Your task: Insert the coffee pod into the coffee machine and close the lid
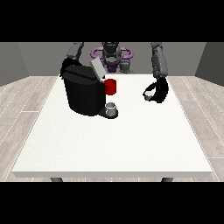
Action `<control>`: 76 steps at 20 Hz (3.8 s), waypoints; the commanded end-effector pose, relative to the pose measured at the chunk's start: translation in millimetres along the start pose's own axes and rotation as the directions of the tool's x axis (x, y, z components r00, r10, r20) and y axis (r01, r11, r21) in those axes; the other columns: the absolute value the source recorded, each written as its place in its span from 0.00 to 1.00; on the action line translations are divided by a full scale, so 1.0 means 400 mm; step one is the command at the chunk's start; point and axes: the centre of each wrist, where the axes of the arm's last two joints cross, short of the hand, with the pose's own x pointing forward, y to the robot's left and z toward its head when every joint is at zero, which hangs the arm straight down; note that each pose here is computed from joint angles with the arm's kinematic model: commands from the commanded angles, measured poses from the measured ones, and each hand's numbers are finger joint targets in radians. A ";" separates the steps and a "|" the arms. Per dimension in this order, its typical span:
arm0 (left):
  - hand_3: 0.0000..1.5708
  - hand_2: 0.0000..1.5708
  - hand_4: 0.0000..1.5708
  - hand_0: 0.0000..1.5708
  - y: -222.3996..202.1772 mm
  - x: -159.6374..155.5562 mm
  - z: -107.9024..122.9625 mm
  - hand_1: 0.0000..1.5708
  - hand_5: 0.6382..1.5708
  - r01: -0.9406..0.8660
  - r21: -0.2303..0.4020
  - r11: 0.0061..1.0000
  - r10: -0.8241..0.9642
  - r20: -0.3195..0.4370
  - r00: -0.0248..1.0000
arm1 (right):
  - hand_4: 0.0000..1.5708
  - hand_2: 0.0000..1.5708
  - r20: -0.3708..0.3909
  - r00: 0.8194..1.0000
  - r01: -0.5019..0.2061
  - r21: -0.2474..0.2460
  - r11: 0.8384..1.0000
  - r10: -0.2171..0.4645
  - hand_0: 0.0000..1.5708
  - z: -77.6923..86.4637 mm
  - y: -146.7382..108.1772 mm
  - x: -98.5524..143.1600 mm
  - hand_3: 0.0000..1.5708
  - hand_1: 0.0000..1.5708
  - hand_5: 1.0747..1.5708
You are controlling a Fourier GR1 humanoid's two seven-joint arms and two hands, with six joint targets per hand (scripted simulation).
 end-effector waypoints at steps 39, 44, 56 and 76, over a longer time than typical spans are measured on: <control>0.81 0.85 0.31 0.82 0.301 0.499 -0.191 0.82 1.00 -0.052 0.068 0.996 0.030 0.286 0.958 | 0.33 0.00 -0.015 1.000 -0.002 0.069 0.998 0.003 0.00 -0.058 0.020 0.007 0.00 0.00 1.00; 0.80 0.85 0.33 0.82 0.372 0.469 -0.186 0.82 1.00 -0.040 0.101 0.994 0.007 0.309 0.951 | 0.34 0.00 0.031 0.999 -0.024 0.059 0.998 0.022 0.00 -0.052 0.014 0.028 0.00 0.00 1.00; 0.79 0.85 0.32 0.84 0.335 0.539 -0.199 0.84 1.00 -0.027 0.083 0.996 -0.001 0.323 0.946 | 0.33 0.00 0.048 0.999 0.001 0.007 1.000 -0.001 0.00 -0.064 0.037 0.021 0.00 0.00 1.00; 0.76 0.81 0.31 0.77 0.291 0.548 -0.202 0.77 1.00 0.010 0.010 1.000 -0.012 0.338 0.941 | 0.29 0.00 0.033 0.999 0.009 -0.038 0.999 -0.008 0.00 -0.076 -0.029 0.012 0.00 0.00 1.00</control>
